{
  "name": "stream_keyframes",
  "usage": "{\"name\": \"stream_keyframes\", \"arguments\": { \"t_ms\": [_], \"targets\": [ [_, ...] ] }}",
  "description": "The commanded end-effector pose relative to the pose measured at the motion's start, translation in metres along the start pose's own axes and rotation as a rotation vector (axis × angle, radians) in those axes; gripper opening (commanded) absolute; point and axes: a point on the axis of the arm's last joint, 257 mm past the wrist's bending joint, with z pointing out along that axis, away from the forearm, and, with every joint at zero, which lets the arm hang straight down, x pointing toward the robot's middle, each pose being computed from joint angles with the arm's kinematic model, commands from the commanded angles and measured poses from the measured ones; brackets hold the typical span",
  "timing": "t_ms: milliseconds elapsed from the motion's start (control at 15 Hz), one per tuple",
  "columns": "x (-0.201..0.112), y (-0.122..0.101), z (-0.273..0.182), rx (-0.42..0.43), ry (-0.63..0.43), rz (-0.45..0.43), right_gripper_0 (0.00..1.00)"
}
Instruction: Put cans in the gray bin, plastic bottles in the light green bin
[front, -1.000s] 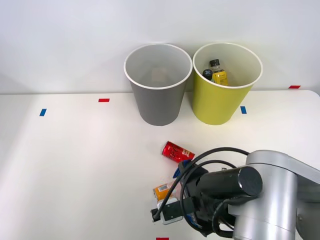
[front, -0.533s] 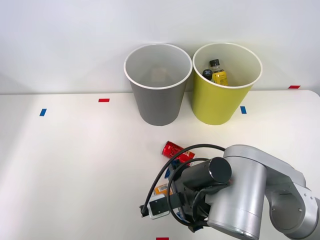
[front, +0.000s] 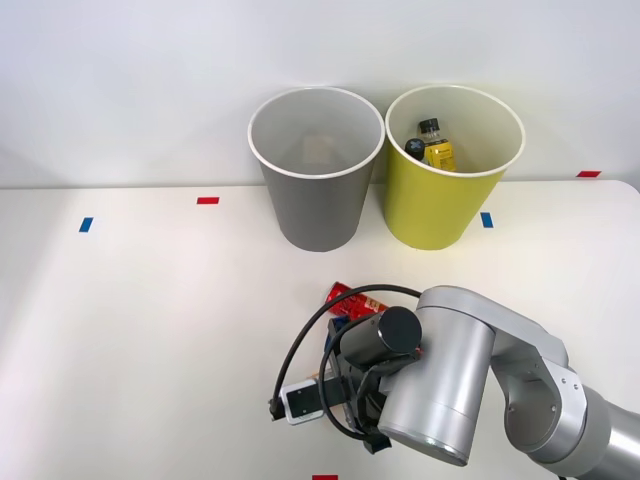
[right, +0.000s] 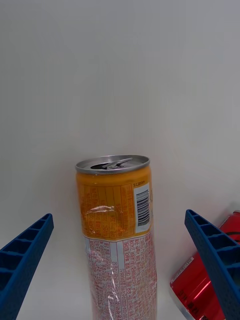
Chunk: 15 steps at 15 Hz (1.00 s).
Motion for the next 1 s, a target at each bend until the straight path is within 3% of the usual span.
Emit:
{"name": "stream_keyframes", "arguments": {
  "t_ms": [67,867,933,1000],
  "targets": [
    [-0.001,0.001,0.005,-0.007,0.005,0.002,0.91],
    [0.008,0.004,0.034,-0.026,0.083,0.020,0.88],
    [0.010,0.002,0.034,-0.021,0.089,0.019,0.38],
    [0.012,-0.001,0.033,-0.011,0.093,0.026,0.02]
  ]
}}
